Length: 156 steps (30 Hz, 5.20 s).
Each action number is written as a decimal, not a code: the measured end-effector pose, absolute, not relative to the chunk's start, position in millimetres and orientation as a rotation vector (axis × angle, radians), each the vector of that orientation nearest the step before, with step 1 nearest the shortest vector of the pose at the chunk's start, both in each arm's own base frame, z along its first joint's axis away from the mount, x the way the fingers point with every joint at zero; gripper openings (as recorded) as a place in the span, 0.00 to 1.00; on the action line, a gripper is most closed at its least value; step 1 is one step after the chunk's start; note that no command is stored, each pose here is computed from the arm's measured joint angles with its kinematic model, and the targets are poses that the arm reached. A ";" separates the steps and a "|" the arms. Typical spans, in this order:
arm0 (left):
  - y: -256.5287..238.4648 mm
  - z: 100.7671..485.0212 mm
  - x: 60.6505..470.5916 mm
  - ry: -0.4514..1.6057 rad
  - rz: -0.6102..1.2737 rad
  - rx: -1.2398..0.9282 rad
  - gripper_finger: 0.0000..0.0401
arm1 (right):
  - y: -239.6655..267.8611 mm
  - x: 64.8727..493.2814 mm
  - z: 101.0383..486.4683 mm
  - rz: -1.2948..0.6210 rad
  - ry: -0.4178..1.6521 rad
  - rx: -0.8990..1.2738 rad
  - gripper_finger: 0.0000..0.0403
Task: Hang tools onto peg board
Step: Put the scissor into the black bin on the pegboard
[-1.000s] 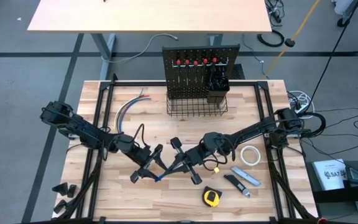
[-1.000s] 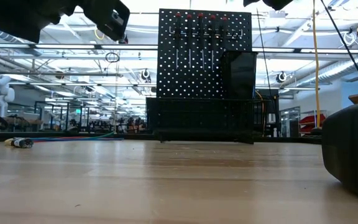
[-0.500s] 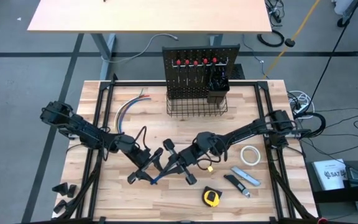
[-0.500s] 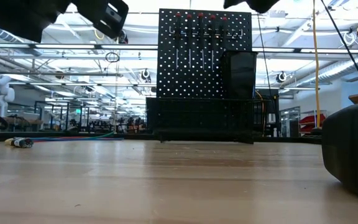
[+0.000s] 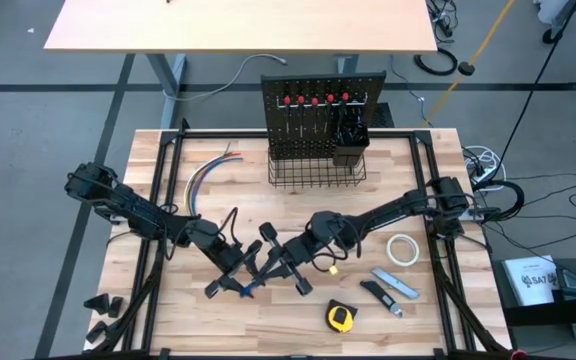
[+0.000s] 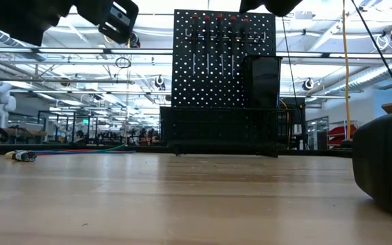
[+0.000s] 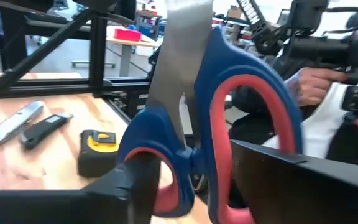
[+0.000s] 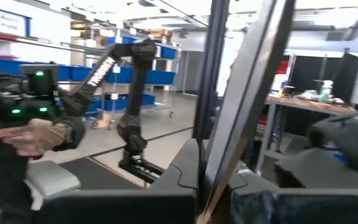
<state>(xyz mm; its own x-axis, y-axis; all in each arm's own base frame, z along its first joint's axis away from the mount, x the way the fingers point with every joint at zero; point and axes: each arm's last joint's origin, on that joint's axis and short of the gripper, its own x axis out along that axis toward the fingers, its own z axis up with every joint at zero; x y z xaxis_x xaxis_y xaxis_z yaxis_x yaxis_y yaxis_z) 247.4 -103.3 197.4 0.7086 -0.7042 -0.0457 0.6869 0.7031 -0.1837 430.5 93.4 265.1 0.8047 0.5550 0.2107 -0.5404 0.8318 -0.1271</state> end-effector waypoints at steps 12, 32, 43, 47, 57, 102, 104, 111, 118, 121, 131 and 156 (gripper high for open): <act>-102.5 195.0 247.8 0.135 -0.752 -0.143 0.27 | 91.0 431.2 263.9 0.562 -0.216 -0.065 0.11; -86.0 210.8 239.2 0.155 -0.508 -0.061 0.27 | 45.5 340.4 325.6 0.311 0.439 -0.083 0.67; -92.7 244.6 217.2 0.200 0.369 0.432 0.27 | 37.6 271.4 275.9 0.028 0.295 0.024 0.64; -99.7 251.4 218.1 0.278 0.518 0.692 0.27 | 34.2 264.2 253.1 0.007 0.238 0.043 0.65; -102.3 234.8 226.3 0.488 0.484 1.200 0.27 | 29.2 264.5 251.2 -0.016 0.224 0.069 0.64; -64.4 178.1 217.3 0.860 0.302 0.868 0.01 | 29.9 269.6 243.8 -0.021 0.252 0.139 0.64; -46.3 172.3 211.9 0.975 0.309 0.681 0.00 | 30.2 272.9 238.5 -0.024 0.269 0.137 0.64; 7.7 165.3 213.6 1.098 0.269 -0.149 0.00 | 21.0 287.2 223.9 -0.051 0.268 0.152 0.64; 30.8 166.1 213.8 1.062 0.388 -0.226 0.07 | 14.2 291.2 216.3 -0.027 0.297 0.207 0.64; 33.4 166.2 213.1 1.086 0.352 -0.079 0.11 | 14.2 291.2 216.5 -0.026 0.295 0.207 0.64; 37.7 152.0 210.3 1.264 0.274 0.247 0.02 | 14.2 291.2 217.0 -0.025 0.292 0.205 0.64; -3.3 146.2 238.9 1.228 0.000 -0.005 0.00 | 14.1 291.0 216.7 -0.026 0.294 0.202 0.64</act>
<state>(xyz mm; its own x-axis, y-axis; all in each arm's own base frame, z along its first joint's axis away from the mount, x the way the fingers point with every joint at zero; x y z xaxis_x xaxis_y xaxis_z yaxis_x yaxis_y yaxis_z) 238.9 -3.3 146.2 0.3359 -0.0030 -0.9419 -0.0027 1.0000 -0.0042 291.0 14.1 216.7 0.9569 0.0042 -0.2904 0.0547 0.9794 0.1942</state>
